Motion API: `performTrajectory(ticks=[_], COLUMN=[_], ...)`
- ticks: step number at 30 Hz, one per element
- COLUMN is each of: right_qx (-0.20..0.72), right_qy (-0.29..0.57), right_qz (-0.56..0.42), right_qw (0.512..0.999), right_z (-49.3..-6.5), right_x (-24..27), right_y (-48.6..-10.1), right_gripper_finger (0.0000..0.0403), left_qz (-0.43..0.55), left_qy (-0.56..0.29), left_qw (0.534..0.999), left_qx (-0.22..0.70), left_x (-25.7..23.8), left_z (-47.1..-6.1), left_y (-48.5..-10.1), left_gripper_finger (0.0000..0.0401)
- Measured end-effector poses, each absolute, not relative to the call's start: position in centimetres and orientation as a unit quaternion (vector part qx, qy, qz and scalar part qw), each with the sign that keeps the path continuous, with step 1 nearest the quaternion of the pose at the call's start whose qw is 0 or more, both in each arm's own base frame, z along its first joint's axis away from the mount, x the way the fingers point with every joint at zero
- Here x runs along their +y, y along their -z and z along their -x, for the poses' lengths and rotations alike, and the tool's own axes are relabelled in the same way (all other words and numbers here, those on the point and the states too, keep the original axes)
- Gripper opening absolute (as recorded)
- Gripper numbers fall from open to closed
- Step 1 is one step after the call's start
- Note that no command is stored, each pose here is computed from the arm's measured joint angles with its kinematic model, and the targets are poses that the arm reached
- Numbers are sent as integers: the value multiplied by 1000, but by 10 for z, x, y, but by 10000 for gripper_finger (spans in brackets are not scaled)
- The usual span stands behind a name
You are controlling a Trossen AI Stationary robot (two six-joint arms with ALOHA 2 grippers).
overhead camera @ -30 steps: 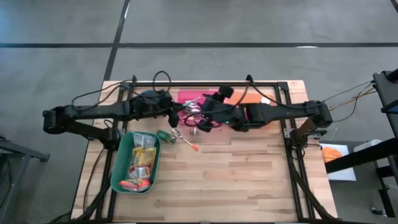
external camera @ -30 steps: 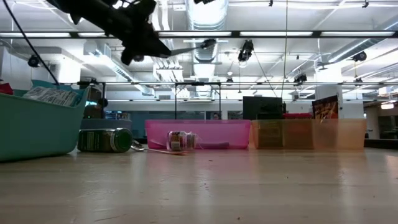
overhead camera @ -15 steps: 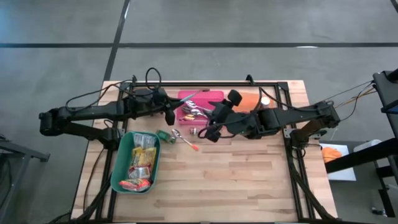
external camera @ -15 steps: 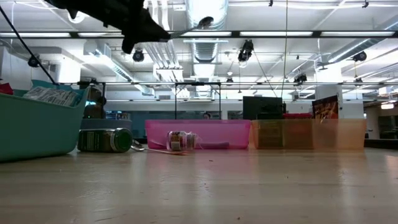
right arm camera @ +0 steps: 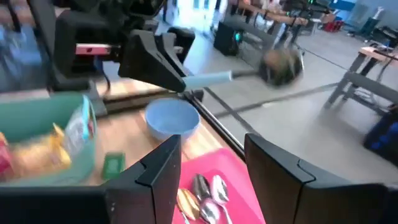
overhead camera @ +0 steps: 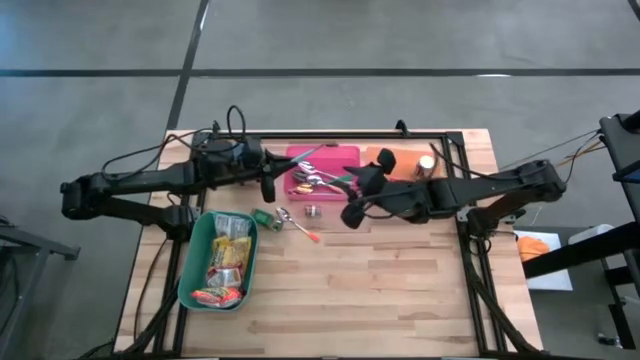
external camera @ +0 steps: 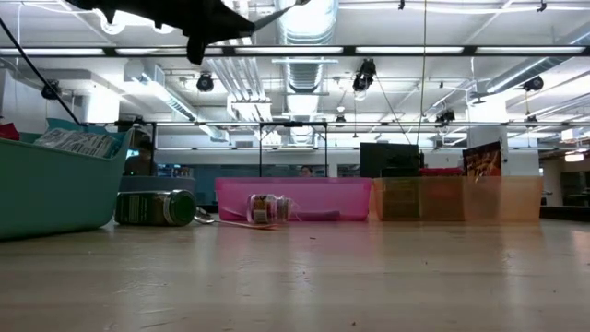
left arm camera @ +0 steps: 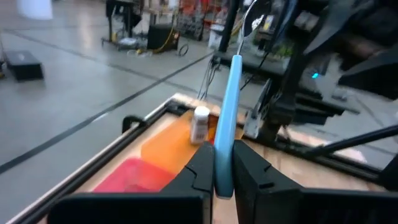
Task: Pick & Place Food Item
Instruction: Put the blue spoon into the pink bin
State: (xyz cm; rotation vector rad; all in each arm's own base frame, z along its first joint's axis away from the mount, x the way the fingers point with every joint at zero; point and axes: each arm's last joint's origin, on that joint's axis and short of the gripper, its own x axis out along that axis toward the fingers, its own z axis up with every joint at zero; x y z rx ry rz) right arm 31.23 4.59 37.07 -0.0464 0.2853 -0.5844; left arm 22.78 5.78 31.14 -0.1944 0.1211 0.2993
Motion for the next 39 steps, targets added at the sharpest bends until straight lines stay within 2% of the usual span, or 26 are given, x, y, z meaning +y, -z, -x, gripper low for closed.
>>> performTrajectory(ticks=[6, 11, 19, 26, 39], right_qx=[7, -87, -137, -152, -144], right_qy=[205, 156, 133, 143, 161], right_qz=[-25, -57, -42, 1, 11], right_qw=[978, 982, 981, 978, 976], right_z=[-298, -292, -310, -325, -333], right_x=[33, 9, -4, -7, -18], right_y=[-354, -340, -319, -331, -330], right_gripper_finger=[173, 173, 173, 173, 173], left_qz=[86, 80, 80, 88, 95], left_qy=[-87, -46, -40, -38, -29], left_qw=[992, 995, 993, 992, 991], left_qx=[11, -22, -71, -79, -86], left_x=[54, 47, 47, 49, 49], left_z=[-232, -244, -260, -272, -274], left_y=[-321, -322, -320, -312, -312], left_gripper_finger=[20, 20, 20, 20, 20])
